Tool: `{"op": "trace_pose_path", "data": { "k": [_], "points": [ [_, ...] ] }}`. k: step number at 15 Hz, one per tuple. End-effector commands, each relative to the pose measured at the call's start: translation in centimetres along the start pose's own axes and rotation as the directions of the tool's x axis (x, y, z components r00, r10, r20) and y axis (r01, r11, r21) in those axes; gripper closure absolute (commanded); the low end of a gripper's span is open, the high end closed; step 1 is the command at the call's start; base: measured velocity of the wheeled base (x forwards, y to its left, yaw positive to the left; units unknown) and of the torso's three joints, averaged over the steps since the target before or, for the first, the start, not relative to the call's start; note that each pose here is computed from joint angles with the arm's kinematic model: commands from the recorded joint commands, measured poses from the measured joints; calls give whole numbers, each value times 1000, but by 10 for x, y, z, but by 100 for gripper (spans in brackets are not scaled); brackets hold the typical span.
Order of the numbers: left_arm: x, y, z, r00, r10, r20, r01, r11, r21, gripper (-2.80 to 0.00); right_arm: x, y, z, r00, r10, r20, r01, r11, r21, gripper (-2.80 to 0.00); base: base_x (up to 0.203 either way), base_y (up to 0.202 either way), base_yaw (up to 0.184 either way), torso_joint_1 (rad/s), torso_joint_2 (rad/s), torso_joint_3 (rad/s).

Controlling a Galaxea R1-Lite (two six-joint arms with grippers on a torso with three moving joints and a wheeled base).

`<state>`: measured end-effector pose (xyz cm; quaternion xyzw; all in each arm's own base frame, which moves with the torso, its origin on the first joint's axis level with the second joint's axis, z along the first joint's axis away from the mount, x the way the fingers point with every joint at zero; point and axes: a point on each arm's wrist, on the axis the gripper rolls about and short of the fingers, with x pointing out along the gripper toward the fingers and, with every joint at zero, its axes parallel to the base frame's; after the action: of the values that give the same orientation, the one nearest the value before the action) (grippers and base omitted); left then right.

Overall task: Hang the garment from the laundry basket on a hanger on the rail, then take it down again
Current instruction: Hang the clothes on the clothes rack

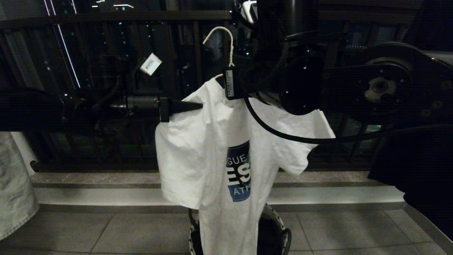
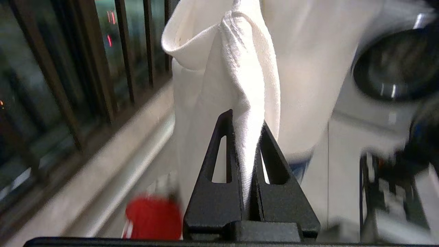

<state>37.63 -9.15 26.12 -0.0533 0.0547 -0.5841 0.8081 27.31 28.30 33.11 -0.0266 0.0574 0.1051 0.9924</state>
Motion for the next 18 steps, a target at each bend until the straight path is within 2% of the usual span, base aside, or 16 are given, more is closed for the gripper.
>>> {"op": "trace_pose_path", "data": {
  "k": [1, 3, 5, 12, 18],
  "points": [
    [3, -8, 11, 985, -50, 168, 45, 998, 35, 0, 3, 2, -4, 1000, -3, -11, 3, 1000, -6, 0, 0, 0, 0, 0, 0, 0],
    [3, -11, 3, 976, -76, 202, 78, 997, -3, 0, 7, 5, -9, 1000, -2, -21, 1, 1000, -13, 0, 0, 0, 0, 0, 0, 0],
    [4, -13, -1, 978, -95, 187, 99, 995, -14, 0, 10, 8, -12, 1000, 1, -25, -1, 1000, -16, 0, 0, 0, 0, 0, 0, 0],
    [10, -16, -9, 975, -121, 186, 124, 992, -2, 0, 5, 23, -14, 999, 34, -7, -34, 999, -12, 0, 0, 0, 0, 0, 0, 0],
    [17, -15, -19, 971, -142, 191, 141, 990, 16, 0, -8, 21, 3, 997, 49, 64, -49, 999, 13, 0, 0, 0, 0, 0, 0, 0]
  ]
}}
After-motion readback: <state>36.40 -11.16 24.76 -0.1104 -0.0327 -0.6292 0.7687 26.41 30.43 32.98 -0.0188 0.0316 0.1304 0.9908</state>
